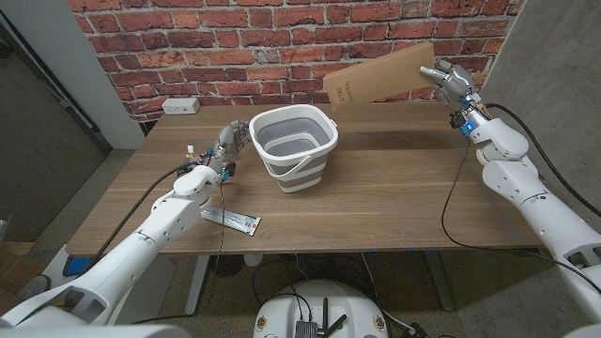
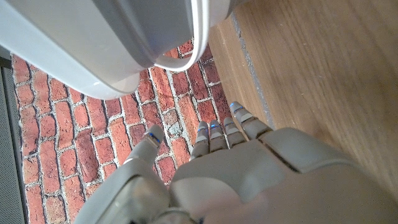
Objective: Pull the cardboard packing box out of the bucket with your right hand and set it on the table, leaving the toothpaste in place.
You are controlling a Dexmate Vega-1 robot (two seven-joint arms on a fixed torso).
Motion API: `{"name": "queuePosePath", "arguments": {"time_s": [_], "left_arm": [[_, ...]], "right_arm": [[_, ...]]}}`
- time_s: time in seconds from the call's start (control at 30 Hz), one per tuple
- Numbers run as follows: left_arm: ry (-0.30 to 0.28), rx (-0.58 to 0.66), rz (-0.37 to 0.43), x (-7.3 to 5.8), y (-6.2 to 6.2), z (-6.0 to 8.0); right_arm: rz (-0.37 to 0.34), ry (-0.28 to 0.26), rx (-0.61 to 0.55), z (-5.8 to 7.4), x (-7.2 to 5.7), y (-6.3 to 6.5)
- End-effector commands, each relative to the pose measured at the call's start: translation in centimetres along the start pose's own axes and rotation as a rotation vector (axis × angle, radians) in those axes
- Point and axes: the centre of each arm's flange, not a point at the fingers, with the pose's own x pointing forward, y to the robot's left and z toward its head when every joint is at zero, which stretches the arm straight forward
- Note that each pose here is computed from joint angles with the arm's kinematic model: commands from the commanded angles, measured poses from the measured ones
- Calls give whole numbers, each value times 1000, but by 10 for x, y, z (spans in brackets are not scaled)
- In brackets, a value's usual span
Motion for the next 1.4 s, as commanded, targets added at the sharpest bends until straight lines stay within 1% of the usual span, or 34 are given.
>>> {"name": "queuePosePath", "arguments": {"time_s": [0.03,0.07,0.17,0.2,0.3,0.57,0.67,0.73,0.87,0.97,1.03,1.23,1.4], "left_arm": [[0,8,-13,5,-2,4],[1,8,-13,5,-2,4],[4,6,-15,5,-4,2],[4,6,-15,5,-4,2],[10,4,-13,4,-4,1],[14,3,-14,3,-6,0],[16,6,-14,3,-7,0],[12,4,-15,3,-8,0],[14,7,-6,0,-8,1],[13,5,-5,-1,-7,1],[15,4,-1,-3,-7,1],[14,5,1,-4,-8,1],[11,11,0,-6,-8,3]], "right_arm": [[-33,32,-32,-6,-14,-14],[-33,31,-32,-6,-14,-14],[-46,42,-41,-13,-21,-16],[-46,42,-41,-13,-21,-16],[-49,59,-53,-19,-25,-18],[-49,94,-88,-25,-31,-21],[-55,95,-88,-27,-33,-22],[-69,108,-86,-32,-36,-24],[-70,123,-94,-38,-40,-26],[-69,129,-98,-41,-41,-26],[-75,143,-102,-44,-42,-26],[-89,140,-106,-48,-44,-25],[-88,156,-125,-51,-45,-22]]}}
